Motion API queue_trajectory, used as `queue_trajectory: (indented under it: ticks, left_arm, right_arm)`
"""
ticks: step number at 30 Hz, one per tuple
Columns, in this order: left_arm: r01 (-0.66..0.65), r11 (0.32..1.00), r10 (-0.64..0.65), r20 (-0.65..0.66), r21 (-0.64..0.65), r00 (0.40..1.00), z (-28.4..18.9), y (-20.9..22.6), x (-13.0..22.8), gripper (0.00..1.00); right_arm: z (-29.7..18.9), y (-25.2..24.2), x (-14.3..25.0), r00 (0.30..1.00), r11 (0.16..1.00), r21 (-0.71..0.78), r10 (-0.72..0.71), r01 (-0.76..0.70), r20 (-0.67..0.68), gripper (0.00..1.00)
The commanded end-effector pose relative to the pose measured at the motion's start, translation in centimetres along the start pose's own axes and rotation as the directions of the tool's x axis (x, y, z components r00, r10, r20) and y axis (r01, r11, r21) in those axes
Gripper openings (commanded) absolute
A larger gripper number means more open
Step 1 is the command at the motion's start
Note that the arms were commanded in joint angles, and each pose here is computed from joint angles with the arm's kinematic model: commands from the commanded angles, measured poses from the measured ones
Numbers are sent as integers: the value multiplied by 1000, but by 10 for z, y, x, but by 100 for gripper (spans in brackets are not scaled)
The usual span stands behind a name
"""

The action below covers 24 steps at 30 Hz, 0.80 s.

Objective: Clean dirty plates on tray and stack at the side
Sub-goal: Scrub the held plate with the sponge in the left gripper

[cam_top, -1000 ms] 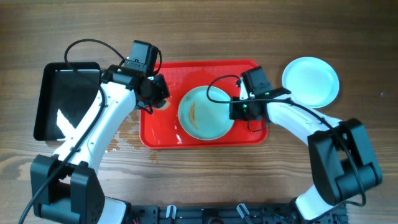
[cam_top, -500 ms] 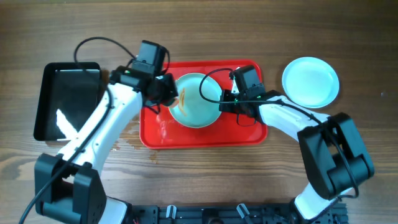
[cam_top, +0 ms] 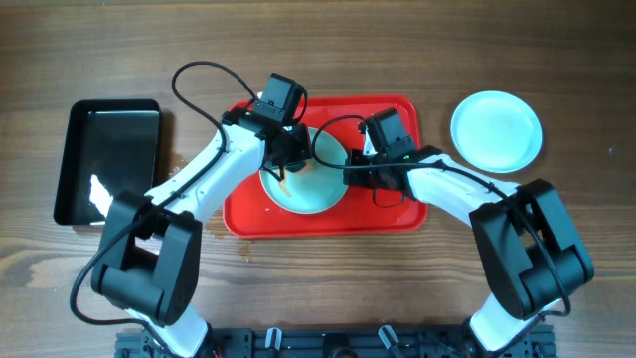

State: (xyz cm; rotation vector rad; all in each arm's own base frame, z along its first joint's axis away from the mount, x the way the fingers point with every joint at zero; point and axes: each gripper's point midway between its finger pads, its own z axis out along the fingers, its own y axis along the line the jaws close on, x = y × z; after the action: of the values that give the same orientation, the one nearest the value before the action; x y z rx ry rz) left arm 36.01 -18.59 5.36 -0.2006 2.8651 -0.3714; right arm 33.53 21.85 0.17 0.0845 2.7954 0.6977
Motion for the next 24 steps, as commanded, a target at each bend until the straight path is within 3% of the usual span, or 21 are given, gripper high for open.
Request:
queue_trajectory:
  ticks: [1,9,24]
  left_arm:
    - [9,1000,-9,-17,3,1000,9,-1,1,4]
    - [7,1000,-8,-28,-5,1000,18,1,3,4]
    - [-8,998,15,-119,63,993,32,-17,24,4]
  right_arm:
    - [1,1,3,998,999,15,-27,28,-49,4]
    - [-18,-20,-8,996,974,212,-72,84,-59,4]
    - [-21,-27,-14,995,958,272,-88,95,-35,4]
